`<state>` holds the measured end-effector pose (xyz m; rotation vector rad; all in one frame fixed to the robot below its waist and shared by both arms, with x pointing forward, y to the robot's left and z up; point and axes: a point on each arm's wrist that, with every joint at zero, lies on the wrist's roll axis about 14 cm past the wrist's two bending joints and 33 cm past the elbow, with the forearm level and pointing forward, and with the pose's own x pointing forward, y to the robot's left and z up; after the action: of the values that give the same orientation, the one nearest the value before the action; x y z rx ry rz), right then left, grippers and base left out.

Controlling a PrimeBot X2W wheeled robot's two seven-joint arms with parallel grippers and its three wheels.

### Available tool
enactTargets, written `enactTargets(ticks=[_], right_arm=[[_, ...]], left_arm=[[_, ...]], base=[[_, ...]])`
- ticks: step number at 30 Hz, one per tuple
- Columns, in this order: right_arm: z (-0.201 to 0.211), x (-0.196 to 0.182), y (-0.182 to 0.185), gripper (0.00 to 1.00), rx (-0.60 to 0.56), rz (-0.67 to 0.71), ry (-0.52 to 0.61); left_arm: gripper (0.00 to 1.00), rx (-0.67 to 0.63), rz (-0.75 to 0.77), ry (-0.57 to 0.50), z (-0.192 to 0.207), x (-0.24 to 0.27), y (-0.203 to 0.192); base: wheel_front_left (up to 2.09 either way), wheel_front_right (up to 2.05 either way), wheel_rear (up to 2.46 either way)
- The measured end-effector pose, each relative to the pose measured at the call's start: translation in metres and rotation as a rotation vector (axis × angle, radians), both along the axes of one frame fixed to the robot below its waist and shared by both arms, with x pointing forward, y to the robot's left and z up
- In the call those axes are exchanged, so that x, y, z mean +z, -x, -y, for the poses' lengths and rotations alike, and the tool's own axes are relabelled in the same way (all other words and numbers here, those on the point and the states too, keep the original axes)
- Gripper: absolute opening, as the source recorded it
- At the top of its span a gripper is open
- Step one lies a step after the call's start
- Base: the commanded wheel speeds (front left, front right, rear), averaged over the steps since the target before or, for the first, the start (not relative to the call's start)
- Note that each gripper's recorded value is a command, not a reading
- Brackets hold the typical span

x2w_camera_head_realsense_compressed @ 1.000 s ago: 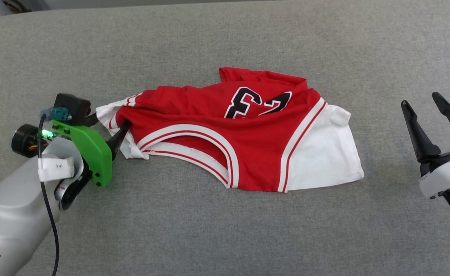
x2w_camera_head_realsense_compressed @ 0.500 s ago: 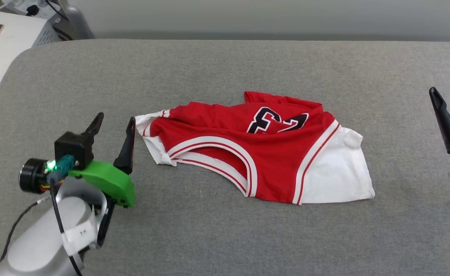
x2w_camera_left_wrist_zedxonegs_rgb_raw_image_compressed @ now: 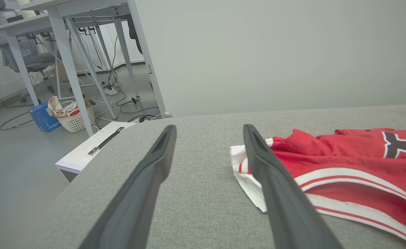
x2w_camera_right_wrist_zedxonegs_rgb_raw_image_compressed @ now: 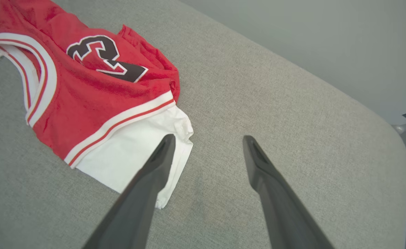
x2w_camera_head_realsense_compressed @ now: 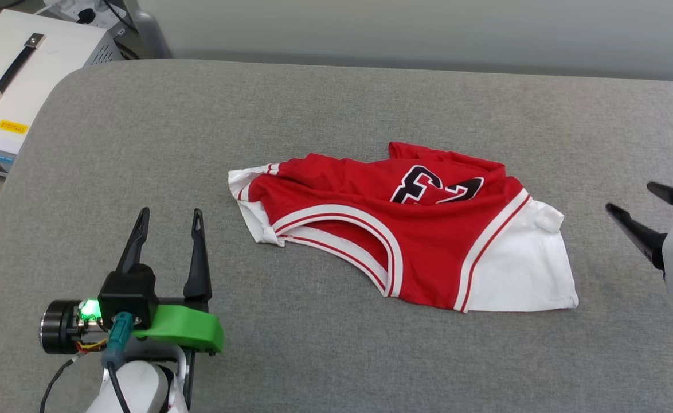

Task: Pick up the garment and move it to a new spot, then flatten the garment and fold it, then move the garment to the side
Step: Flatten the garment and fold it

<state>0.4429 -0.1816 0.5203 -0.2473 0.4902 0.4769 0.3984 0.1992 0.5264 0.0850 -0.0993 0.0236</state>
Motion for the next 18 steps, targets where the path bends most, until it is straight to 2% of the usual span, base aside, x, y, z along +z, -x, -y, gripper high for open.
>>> enactTargets(ticks=[2,6,12,18], right_arm=[[0.004,-0.023,0.008,1.00,-0.007,-0.134,0.035],[0.003,-0.058,0.018,1.00,-0.018,-0.312,0.044],[0.003,-0.110,0.028,1.00,-0.030,-0.481,0.073],[-0.008,-0.155,0.037,1.00,-0.020,-0.585,0.076]], left_arm=[[1.00,0.012,0.008,0.004,0.000,0.000,0.001],[1.00,0.030,0.018,0.013,0.000,-0.001,0.001],[1.00,0.046,0.019,0.025,0.000,-0.006,-0.004],[1.00,0.073,-0.006,0.030,-0.009,-0.017,-0.007]], base=[[0.00,0.00,0.00],[0.00,0.00,0.00],[0.00,0.00,0.00],[0.00,0.00,0.00]])
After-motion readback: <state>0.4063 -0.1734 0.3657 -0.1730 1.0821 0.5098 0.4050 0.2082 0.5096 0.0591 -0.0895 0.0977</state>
